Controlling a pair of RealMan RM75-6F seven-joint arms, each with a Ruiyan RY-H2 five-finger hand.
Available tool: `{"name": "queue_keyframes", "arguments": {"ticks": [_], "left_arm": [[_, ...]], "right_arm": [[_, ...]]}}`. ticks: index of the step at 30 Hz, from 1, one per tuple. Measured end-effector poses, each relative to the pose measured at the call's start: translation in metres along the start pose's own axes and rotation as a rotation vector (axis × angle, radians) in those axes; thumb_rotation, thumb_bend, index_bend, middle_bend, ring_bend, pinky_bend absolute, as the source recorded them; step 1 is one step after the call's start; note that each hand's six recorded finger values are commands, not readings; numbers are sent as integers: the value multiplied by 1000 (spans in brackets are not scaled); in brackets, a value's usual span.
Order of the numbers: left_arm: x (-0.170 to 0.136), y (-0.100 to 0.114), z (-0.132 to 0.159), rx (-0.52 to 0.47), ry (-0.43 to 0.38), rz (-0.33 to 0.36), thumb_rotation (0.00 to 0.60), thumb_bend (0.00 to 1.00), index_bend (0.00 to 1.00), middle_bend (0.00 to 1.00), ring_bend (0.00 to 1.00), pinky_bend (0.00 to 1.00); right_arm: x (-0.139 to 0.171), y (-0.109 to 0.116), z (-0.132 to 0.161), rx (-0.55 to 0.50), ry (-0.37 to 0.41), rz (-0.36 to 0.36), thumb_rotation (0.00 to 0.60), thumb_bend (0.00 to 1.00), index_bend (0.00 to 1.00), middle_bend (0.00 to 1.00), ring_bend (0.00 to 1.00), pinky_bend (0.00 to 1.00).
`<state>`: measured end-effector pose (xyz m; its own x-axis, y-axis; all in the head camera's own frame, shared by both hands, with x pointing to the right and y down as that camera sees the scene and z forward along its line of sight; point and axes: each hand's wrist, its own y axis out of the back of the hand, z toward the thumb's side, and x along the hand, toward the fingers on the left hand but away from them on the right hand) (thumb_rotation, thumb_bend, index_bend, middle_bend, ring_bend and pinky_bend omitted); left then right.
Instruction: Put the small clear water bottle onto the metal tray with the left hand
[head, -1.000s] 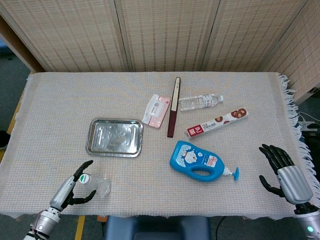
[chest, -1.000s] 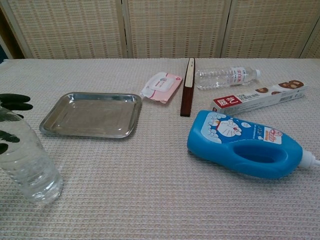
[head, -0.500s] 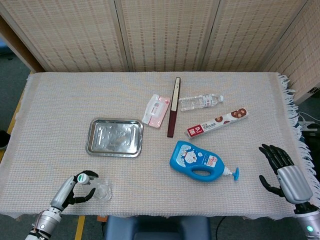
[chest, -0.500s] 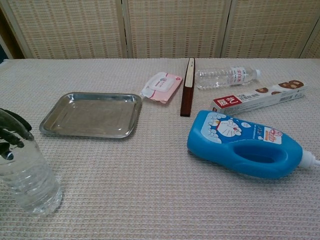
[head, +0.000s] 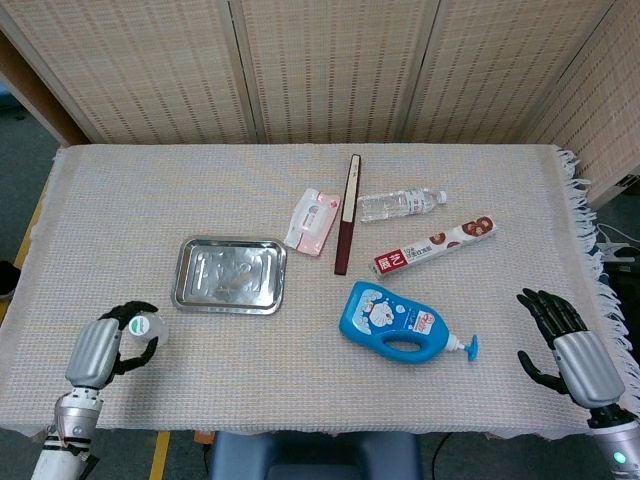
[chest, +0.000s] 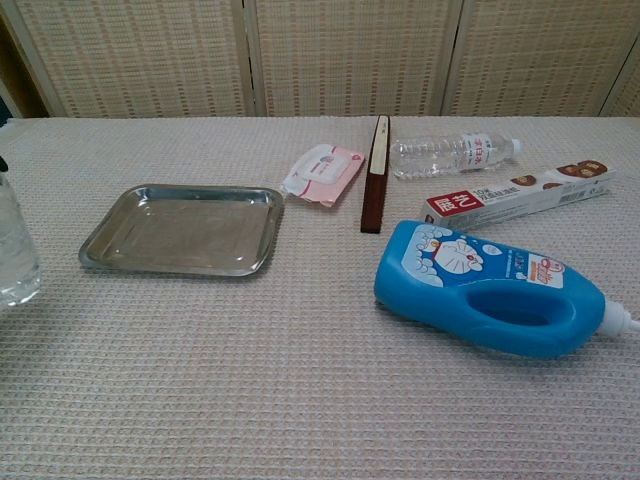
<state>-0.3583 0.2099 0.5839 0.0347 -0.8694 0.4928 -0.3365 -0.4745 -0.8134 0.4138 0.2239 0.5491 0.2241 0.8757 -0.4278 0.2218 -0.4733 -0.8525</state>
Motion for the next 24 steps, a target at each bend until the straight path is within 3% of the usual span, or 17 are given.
{"name": "queue_keyframes", "arguments": {"ticks": [5, 9, 12, 15, 20, 22, 24], "left_arm": [[19, 13, -12, 290, 30, 104, 600, 590, 514, 556, 497, 600], [24, 12, -9, 286, 24, 97, 600, 589, 518, 564, 505, 601], [29, 12, -3, 156, 3, 90, 600, 590, 525, 570, 511, 594], [33, 15, 5, -71, -26, 94, 600, 590, 526, 570, 511, 594], [40, 20, 17, -562, -76, 79, 600, 591, 526, 570, 511, 595], [42, 21, 19, -725, -86, 60, 600, 589, 526, 570, 511, 596], [43, 21, 18, -823, -87, 49, 600, 589, 527, 570, 511, 605]], "right_arm": [[0, -1, 0, 0, -2, 3, 600, 151, 68, 31, 0, 86], [0, -1, -1, 2, -5, 4, 600, 151, 69, 31, 0, 86], [0, -2, 0, 1, -3, 12, 600, 151, 69, 31, 0, 86], [-1, -2, -1, 1, -5, 13, 600, 151, 69, 31, 0, 86], [-1, -2, 0, 0, -5, 12, 600, 152, 69, 31, 0, 89], [-1, -2, -1, 1, -6, 14, 600, 152, 69, 31, 0, 90], [0, -3, -1, 1, -5, 18, 600, 151, 69, 31, 0, 90]]}}
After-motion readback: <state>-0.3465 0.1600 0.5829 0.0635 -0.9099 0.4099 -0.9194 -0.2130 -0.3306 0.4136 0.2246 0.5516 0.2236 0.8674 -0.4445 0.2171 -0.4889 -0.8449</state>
